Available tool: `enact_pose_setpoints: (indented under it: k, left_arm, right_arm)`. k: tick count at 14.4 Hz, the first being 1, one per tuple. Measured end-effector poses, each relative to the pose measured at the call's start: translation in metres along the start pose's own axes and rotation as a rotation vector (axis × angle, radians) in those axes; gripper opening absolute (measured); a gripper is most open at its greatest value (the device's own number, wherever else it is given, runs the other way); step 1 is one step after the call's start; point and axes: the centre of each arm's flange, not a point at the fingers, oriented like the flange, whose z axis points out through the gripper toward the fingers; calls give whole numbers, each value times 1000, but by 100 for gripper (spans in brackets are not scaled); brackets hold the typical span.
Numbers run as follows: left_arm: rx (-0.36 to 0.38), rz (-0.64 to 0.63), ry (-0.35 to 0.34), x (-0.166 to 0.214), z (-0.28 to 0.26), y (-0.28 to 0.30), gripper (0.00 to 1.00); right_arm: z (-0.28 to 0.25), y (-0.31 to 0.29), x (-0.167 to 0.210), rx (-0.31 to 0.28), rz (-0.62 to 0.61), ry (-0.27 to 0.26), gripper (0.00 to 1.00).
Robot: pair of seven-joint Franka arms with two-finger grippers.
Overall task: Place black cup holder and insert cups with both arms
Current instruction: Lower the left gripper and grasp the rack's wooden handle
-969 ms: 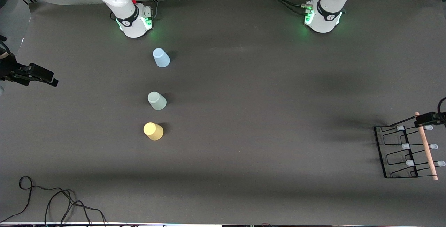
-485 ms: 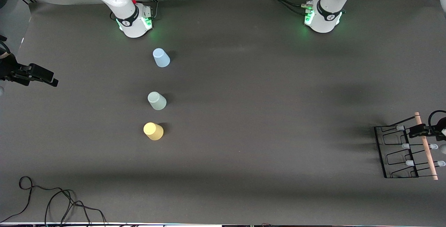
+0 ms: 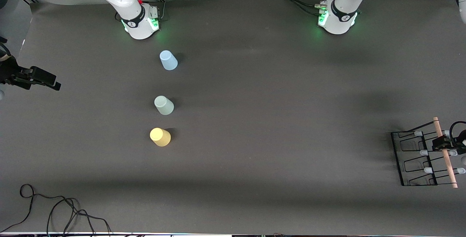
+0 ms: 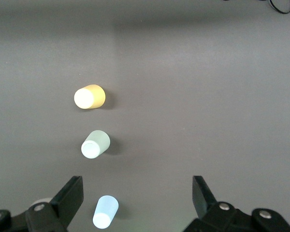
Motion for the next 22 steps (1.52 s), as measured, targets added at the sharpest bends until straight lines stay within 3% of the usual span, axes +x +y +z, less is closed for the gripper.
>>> enact_pose_setpoints:
  k: [4, 7, 12, 14, 19, 22]
  left_arm:
    - [0, 4, 9, 4, -3, 2, 81]
    - [-1, 7, 10, 5, -3, 4, 50]
    - [-3, 1, 11, 6, -3, 6, 36]
    - [-3, -12, 13, 6, -4, 6, 18]
    - [-12, -29, 18, 14, -14, 7, 16]
    - [-37, -24, -16, 25, -42, 15, 16]
  right_arm:
    - [0, 0, 0, 0, 0, 0, 100]
    - [0, 0, 0, 0, 0, 0, 100]
    - [0, 0, 0, 0, 0, 0, 100]
    - [0, 0, 0, 0, 0, 0, 100]
    - [0, 0, 0, 0, 1, 0, 100]
    - [0, 0, 0, 0, 1, 0, 100]
